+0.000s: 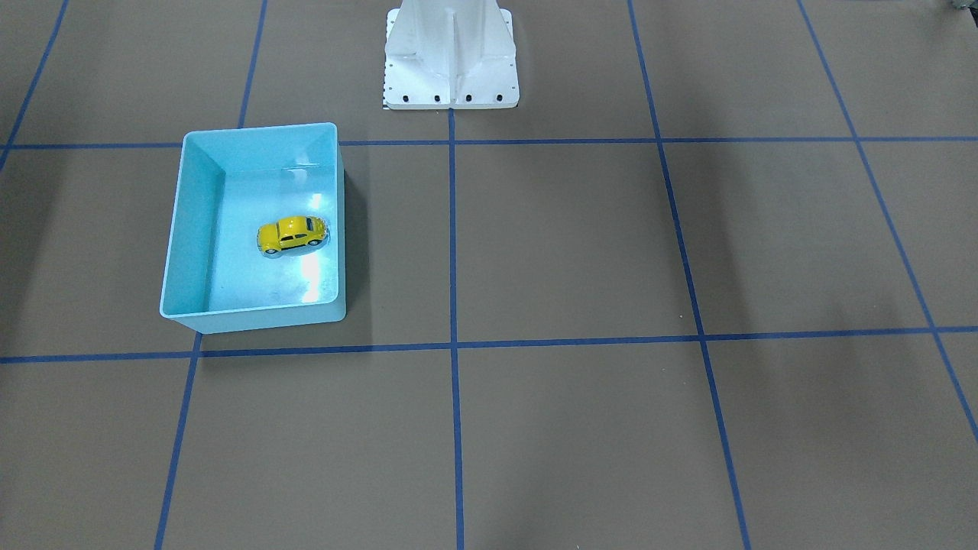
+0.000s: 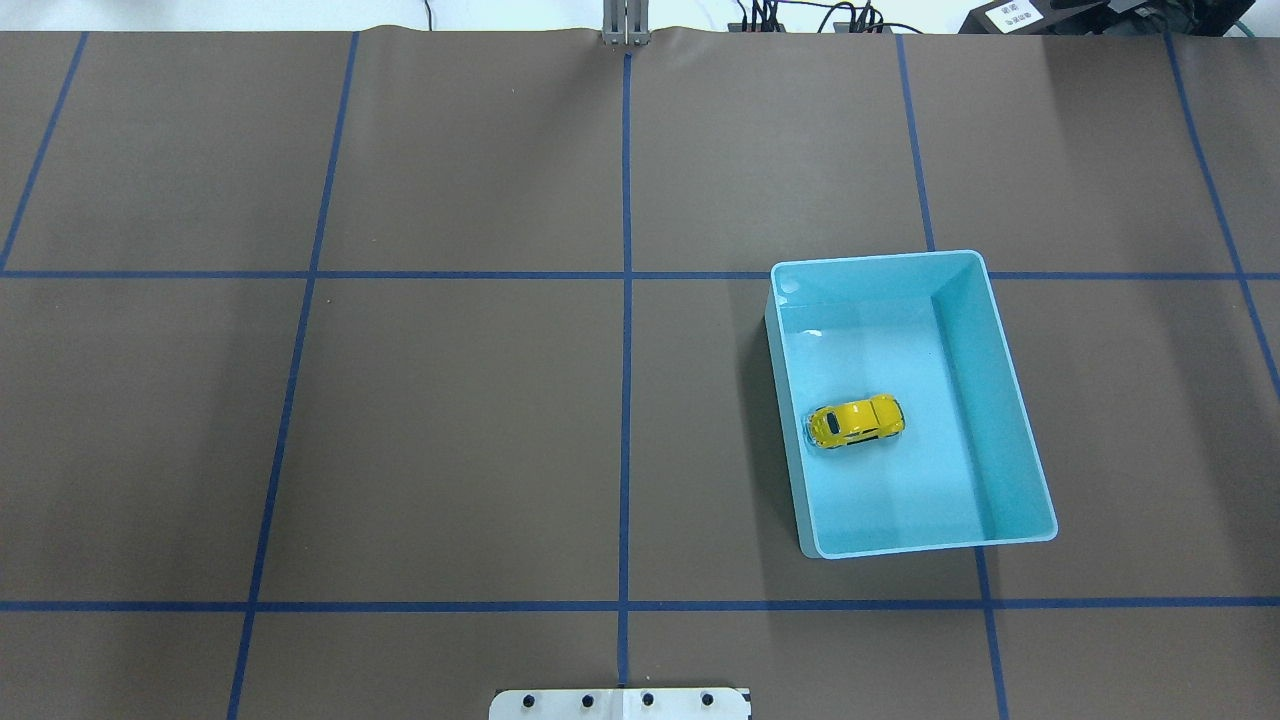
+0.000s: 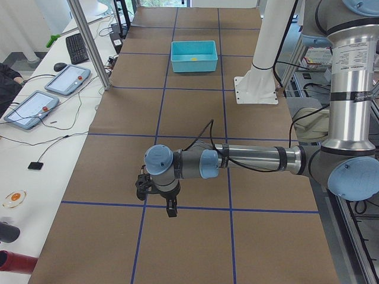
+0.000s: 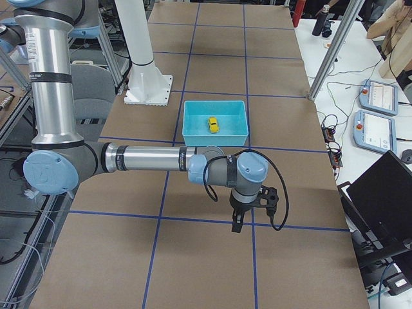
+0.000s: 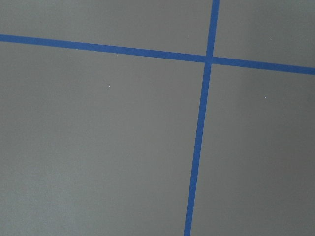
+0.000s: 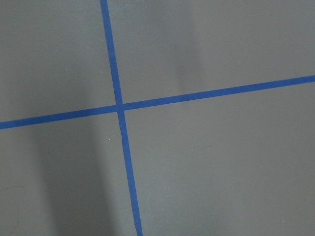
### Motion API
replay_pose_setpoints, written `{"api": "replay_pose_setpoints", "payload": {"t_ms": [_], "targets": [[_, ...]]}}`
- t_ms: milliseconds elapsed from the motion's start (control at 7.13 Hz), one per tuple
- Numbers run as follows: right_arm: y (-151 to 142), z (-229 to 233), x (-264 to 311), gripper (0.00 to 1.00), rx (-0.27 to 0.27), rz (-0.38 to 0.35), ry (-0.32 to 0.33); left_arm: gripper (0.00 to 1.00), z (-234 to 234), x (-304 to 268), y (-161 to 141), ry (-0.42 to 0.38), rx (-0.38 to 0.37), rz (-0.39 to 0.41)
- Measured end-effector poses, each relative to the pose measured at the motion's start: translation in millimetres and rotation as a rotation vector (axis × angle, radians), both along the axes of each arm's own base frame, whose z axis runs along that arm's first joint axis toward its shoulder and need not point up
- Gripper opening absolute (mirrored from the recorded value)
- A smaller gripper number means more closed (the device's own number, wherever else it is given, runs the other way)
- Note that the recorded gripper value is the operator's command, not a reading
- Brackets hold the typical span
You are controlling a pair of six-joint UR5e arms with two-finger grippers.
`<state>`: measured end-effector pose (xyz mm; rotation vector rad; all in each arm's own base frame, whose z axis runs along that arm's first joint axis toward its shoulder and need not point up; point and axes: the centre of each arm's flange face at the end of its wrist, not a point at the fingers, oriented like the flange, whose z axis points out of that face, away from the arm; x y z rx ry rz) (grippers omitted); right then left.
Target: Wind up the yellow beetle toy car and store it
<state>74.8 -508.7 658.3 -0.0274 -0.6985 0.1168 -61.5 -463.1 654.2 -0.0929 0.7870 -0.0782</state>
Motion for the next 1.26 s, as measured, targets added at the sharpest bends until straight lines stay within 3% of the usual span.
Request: {"api": "replay_pose_setpoints", "payload": {"t_ms": [421, 1262], "targets": [[0.8, 9.5, -0.3, 1.00, 0.035, 0.000, 0.000, 1.00, 0.5, -0.1, 0.1, -0.001, -0.001, 0.000], [-1.0, 6.3, -0.5, 1.00, 0.014, 0.034, -0.004, 1.00, 0.6, 0.6, -0.4, 0.000, 0.000, 0.002]]}}
